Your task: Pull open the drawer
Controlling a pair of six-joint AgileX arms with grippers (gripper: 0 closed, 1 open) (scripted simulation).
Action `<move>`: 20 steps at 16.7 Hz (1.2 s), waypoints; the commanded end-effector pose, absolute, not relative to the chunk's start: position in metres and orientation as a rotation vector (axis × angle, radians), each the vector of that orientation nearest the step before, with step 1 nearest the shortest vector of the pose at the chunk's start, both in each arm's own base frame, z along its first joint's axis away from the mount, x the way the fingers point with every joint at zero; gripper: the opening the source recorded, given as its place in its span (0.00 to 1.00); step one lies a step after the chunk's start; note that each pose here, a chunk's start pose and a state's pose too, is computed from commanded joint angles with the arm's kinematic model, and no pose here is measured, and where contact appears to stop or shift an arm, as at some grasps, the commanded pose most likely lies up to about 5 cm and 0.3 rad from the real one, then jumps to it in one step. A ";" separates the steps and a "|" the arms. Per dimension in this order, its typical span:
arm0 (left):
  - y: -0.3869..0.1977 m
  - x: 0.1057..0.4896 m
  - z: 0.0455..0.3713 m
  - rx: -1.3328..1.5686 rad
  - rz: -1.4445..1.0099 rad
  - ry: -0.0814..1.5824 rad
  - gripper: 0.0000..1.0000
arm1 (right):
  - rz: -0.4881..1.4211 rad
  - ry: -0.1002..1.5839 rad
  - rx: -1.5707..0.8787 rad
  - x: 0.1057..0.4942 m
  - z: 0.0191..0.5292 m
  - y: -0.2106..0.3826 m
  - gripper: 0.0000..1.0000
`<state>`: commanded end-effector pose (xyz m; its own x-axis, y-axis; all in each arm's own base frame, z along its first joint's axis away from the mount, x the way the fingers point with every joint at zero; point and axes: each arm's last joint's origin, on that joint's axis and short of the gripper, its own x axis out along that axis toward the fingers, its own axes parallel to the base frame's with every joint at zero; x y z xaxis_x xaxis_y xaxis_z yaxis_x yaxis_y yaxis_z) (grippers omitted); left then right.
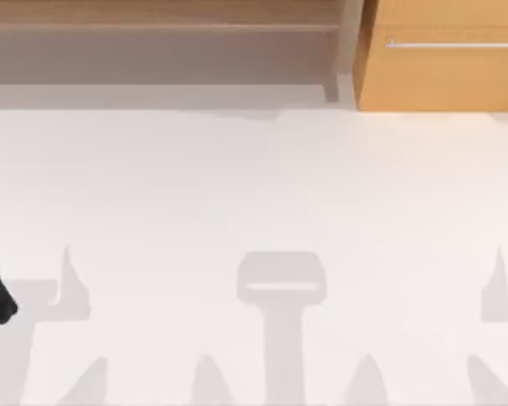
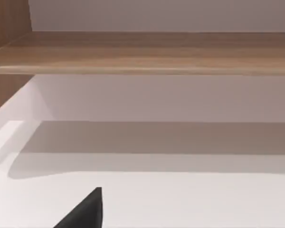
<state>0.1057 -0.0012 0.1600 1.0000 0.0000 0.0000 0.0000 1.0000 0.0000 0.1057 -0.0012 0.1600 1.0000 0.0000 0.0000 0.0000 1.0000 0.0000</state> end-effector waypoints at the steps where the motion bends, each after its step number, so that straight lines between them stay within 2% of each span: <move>1: -0.001 0.106 0.160 0.000 0.000 0.000 1.00 | 0.000 0.000 0.000 0.106 0.160 -0.001 1.00; 9: -0.001 0.106 0.160 0.000 0.000 0.000 1.00 | -0.010 -0.038 -0.010 0.122 0.197 -0.016 1.00; 14: -0.001 0.106 0.160 0.000 0.000 0.000 1.00 | 0.004 -0.020 -0.007 0.162 0.221 -0.047 1.00; 20: -0.001 0.106 0.160 0.000 0.000 0.000 1.00 | 0.006 0.001 0.003 0.206 0.220 -0.105 1.00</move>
